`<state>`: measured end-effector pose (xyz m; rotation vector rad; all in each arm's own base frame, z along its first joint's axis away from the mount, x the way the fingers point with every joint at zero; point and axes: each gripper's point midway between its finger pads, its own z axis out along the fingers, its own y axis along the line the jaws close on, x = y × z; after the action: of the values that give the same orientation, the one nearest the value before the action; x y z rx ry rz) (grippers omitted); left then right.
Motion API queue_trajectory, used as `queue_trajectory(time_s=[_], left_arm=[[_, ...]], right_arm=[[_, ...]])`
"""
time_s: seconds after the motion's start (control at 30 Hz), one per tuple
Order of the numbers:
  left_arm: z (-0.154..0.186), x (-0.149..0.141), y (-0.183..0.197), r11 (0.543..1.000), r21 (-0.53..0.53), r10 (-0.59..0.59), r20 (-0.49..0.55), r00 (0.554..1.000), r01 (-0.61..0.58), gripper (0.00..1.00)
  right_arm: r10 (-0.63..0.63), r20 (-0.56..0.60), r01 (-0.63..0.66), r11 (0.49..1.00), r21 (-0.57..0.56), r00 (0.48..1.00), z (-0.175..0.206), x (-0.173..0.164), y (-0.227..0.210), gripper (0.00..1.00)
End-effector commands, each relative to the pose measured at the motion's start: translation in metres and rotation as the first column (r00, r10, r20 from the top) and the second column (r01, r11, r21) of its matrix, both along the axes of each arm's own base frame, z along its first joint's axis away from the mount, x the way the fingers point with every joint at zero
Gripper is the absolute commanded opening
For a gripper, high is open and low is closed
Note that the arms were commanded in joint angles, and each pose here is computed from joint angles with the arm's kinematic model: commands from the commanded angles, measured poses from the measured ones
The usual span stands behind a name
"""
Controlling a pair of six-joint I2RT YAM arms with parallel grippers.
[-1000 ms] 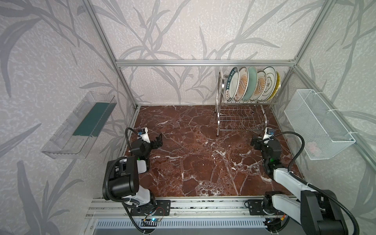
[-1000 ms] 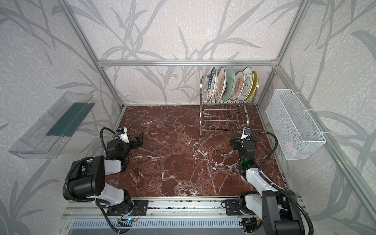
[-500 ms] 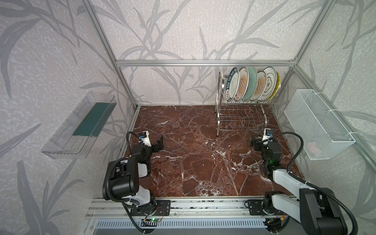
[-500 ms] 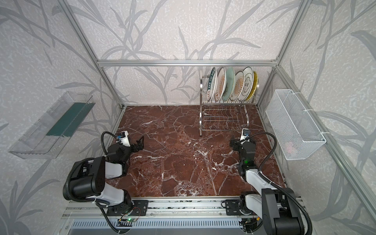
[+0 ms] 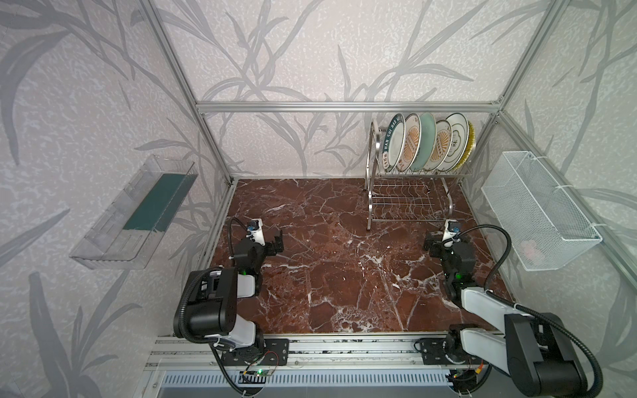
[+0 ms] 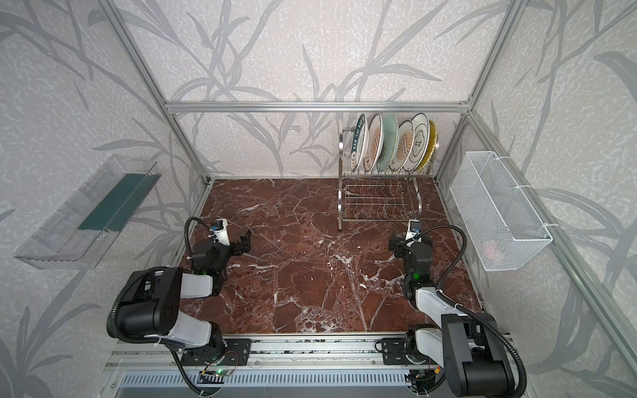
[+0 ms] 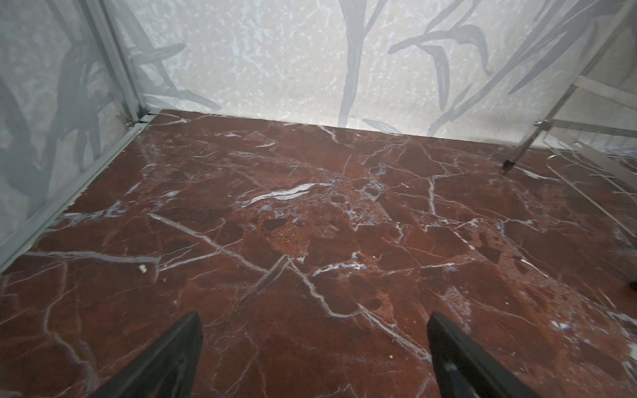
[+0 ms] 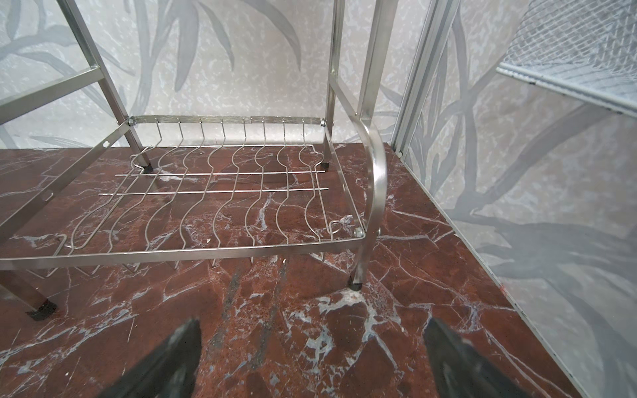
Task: Load plates into a dish rack
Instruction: Reset both arms
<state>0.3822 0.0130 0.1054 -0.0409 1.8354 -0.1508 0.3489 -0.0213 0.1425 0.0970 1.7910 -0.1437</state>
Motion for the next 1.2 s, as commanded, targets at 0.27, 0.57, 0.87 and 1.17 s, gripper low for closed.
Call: queue_trajectory(time_s=[0.27,0.57,0.87,1.17], left_arm=[[-0.01,0.014,0.02,0.993,0.058,0.11,-0.041,0.993,-0.107,0.99],[-0.009,0.013,0.02,0.992,0.06,0.111,-0.041,0.993,-0.108,0.99],[-0.01,0.013,0.019,0.992,0.063,0.109,-0.043,0.993,-0.106,0.99],[-0.01,0.014,0.019,0.992,0.064,0.111,-0.042,0.993,-0.108,0.99]], right_arm=[[0.01,0.03,-0.009,1.0,-0.02,0.999,0.006,-0.001,0.001,0.99],[0.087,0.013,-0.087,0.996,-0.008,0.996,-0.007,0.01,0.019,0.99],[0.149,0.0,-0.149,0.989,0.011,0.989,-0.03,0.032,0.035,0.99],[0.148,-0.044,-0.149,0.989,-0.015,0.988,-0.046,0.041,0.04,0.99]])
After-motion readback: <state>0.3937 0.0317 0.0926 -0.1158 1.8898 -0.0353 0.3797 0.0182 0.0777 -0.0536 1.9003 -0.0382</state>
